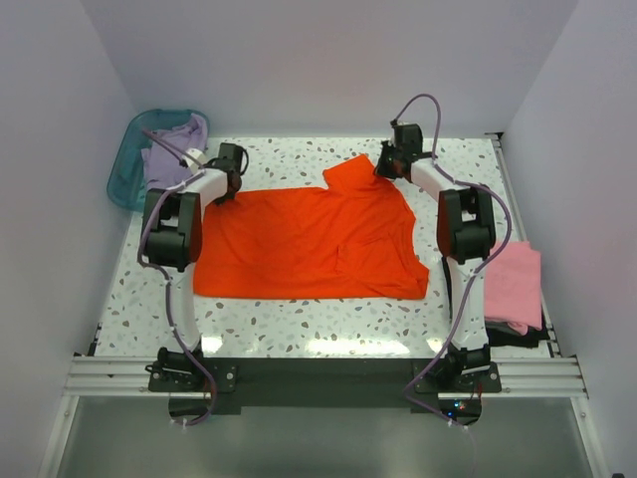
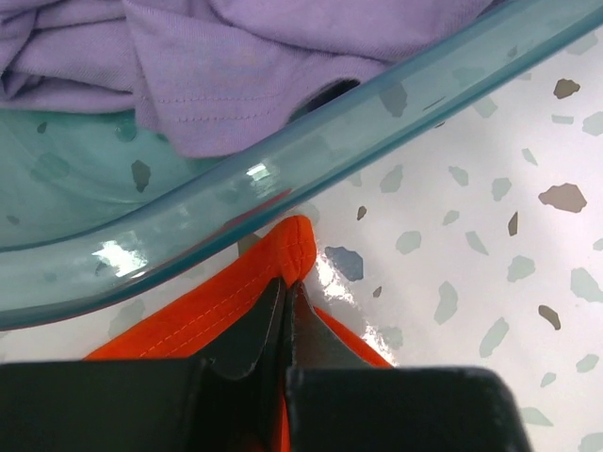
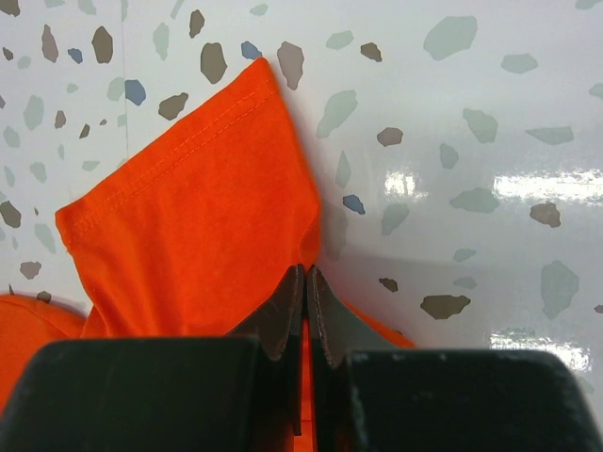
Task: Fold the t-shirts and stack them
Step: Fold the tshirt
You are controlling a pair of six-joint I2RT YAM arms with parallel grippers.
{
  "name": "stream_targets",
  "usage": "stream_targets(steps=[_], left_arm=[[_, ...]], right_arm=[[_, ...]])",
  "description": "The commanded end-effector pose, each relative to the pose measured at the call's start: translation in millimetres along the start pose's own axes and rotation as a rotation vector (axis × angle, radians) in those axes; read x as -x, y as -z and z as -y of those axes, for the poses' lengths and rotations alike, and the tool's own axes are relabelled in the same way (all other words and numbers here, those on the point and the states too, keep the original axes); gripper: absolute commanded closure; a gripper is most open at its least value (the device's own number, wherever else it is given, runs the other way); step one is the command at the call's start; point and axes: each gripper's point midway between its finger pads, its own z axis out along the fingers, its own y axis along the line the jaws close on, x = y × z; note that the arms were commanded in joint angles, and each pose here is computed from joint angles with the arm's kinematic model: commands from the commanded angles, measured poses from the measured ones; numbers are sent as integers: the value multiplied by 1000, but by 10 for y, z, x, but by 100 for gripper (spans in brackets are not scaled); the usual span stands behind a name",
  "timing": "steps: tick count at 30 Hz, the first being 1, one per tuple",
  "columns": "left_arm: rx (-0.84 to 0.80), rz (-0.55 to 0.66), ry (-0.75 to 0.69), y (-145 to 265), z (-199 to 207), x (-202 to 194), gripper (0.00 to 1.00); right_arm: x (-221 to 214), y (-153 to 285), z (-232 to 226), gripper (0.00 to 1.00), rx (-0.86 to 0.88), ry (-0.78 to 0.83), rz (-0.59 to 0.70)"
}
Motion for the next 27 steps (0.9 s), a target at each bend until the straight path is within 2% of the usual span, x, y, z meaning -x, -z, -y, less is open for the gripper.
stream_targets(steps=[1,12,18,27], left_arm=[[-63,20,45,143,56,216,100],[-171,28,77,320,-16,307,100],[-203,41,101,392,-100,413,95],[-256,47,108,527,-213,463,91]], right_arm=[[497,306,-186,100,45,1,134],[731,733,-288,100,61,7,218],[818,1053,-330,100,67,8,267],[526,1338,-245,100,58,-19,268]])
